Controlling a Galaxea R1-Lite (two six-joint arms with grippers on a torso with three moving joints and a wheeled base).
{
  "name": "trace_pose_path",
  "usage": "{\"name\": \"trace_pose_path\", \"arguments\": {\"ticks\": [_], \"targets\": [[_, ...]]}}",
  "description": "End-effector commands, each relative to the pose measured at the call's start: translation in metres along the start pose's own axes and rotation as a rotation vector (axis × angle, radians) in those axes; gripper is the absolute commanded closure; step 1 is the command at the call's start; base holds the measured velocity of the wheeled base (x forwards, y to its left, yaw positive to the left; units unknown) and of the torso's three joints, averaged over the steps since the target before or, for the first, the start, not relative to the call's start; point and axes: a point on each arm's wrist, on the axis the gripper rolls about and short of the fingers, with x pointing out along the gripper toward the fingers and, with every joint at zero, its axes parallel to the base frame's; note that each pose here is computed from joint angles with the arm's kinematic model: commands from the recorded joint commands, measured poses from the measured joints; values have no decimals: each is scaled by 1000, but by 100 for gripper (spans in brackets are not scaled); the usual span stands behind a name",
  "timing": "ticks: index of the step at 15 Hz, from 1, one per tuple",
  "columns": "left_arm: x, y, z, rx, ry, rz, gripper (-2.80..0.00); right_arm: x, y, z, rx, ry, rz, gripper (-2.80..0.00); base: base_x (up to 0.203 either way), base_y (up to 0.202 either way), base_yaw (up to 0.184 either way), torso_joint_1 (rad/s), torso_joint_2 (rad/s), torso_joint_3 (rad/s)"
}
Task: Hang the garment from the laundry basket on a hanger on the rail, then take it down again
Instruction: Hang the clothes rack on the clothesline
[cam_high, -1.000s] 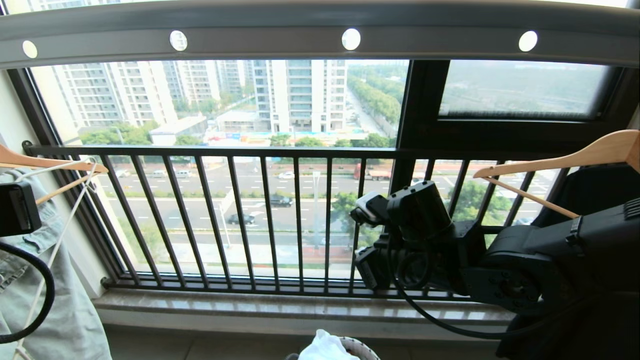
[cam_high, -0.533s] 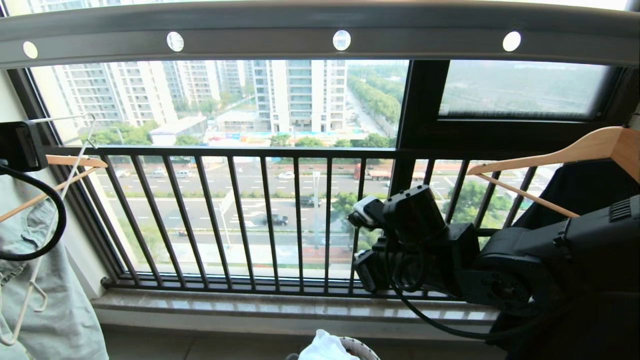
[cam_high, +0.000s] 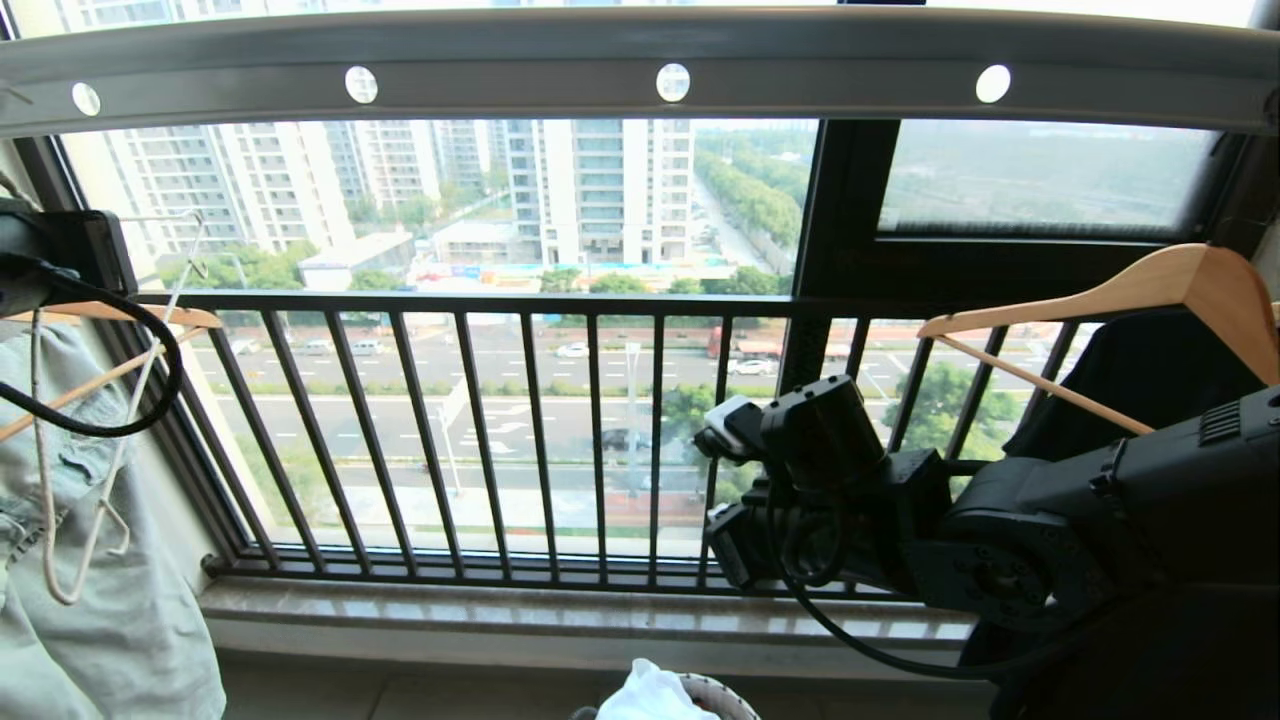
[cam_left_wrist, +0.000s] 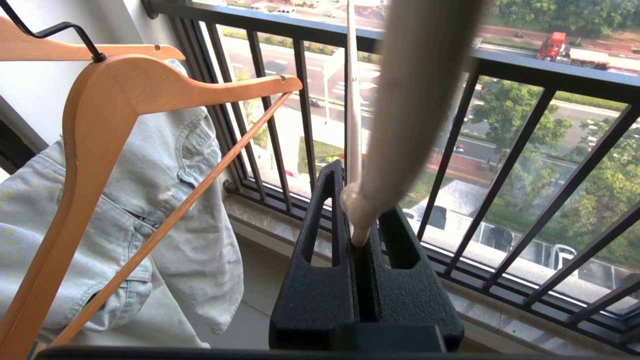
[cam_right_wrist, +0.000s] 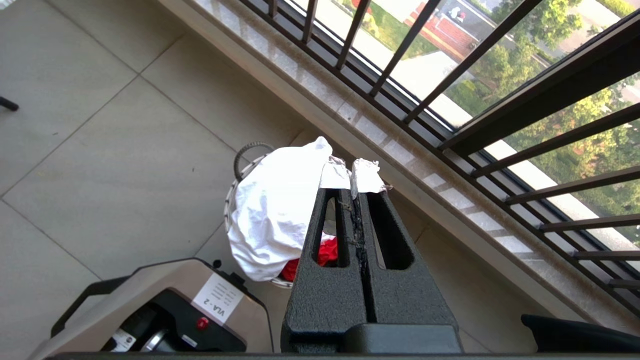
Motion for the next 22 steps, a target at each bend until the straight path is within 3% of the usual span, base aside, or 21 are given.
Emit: {"name": "trace_pose_path", "arguments": {"ticks": [1, 10, 13, 22], "targets": [[17, -4, 0, 4, 16, 5, 0, 1, 0, -1, -1, 2, 0, 0, 0, 0, 0, 0, 0, 0], [35, -10, 2, -2, 13, -23, 0, -1, 0, 0, -2, -1, 0, 0, 0, 0, 0, 0, 0, 0], [30, -11, 5, -11, 2, -102, 0, -2, 0, 1, -2, -5, -1, 0, 0, 0, 0, 0, 0, 0], [27, -10, 3, -7, 4, -114, 0, -1, 0, 0, -2, -1, 0, 0, 0, 0, 0, 0, 0, 0]]}}
